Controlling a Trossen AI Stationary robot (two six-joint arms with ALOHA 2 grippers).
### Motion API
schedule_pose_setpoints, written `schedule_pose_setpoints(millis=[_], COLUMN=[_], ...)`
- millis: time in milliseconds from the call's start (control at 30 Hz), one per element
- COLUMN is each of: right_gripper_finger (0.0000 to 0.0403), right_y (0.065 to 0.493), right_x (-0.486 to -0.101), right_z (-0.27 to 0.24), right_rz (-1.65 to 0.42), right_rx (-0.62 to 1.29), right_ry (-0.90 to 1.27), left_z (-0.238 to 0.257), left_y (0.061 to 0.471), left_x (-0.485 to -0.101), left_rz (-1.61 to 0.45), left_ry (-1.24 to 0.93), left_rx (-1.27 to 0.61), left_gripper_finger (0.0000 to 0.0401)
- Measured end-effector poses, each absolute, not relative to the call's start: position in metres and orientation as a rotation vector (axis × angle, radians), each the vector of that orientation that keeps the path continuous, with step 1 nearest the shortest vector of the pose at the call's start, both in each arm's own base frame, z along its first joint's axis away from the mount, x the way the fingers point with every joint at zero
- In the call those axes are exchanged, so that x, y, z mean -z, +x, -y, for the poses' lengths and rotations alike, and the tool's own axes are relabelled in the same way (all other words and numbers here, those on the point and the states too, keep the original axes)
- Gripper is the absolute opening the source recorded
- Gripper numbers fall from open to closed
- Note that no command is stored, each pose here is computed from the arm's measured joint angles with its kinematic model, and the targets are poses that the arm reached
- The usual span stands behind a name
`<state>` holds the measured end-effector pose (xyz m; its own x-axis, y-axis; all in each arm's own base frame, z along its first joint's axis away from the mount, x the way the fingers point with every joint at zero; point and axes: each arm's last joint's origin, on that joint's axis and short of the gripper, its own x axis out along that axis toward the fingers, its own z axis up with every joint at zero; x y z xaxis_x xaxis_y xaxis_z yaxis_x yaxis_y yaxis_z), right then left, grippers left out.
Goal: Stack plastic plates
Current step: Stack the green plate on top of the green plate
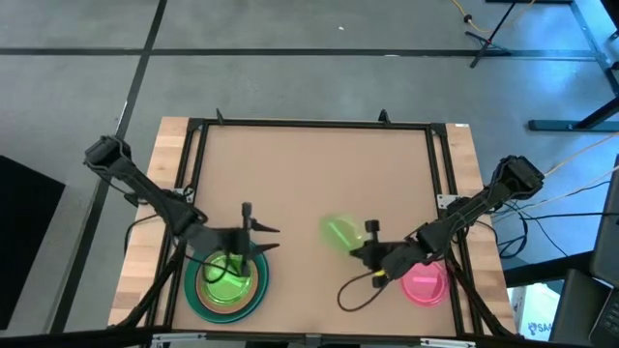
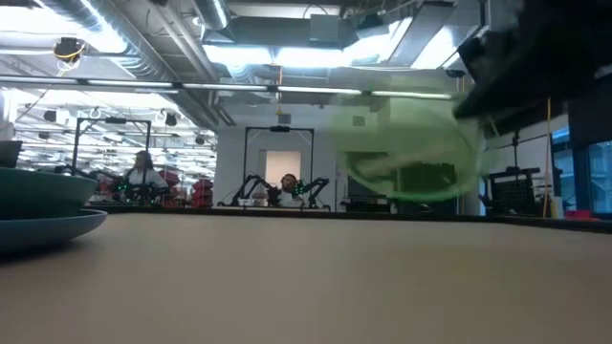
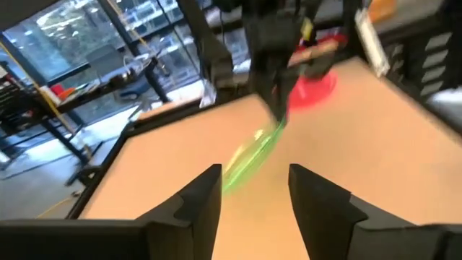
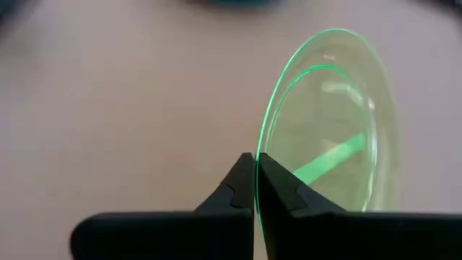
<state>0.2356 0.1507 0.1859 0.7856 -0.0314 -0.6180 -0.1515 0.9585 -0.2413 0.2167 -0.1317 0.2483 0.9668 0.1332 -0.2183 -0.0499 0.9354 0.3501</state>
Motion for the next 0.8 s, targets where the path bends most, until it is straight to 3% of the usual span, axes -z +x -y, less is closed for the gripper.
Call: schedule_pose_setpoints(millis=[200,800], right_gripper_finger=[0.0001,0.0000], right_y=[0.246,0.274], right_x=[-0.201,-0.193], right_z=[-0.157,-0.161], right_rz=[-0.500,-0.435], right_rx=[-0.143,-0.303], right_ry=[-0.270,-0.249], left_z=[0.134,0.127], left_y=[0.234,0.274], left_x=[-0.226,-0.186], left_rz=[-0.303,-0.323], left_ry=[0.427,0.486], left_rx=[-0.079,0.062], left_gripper_finger=[0.0157,0.0157])
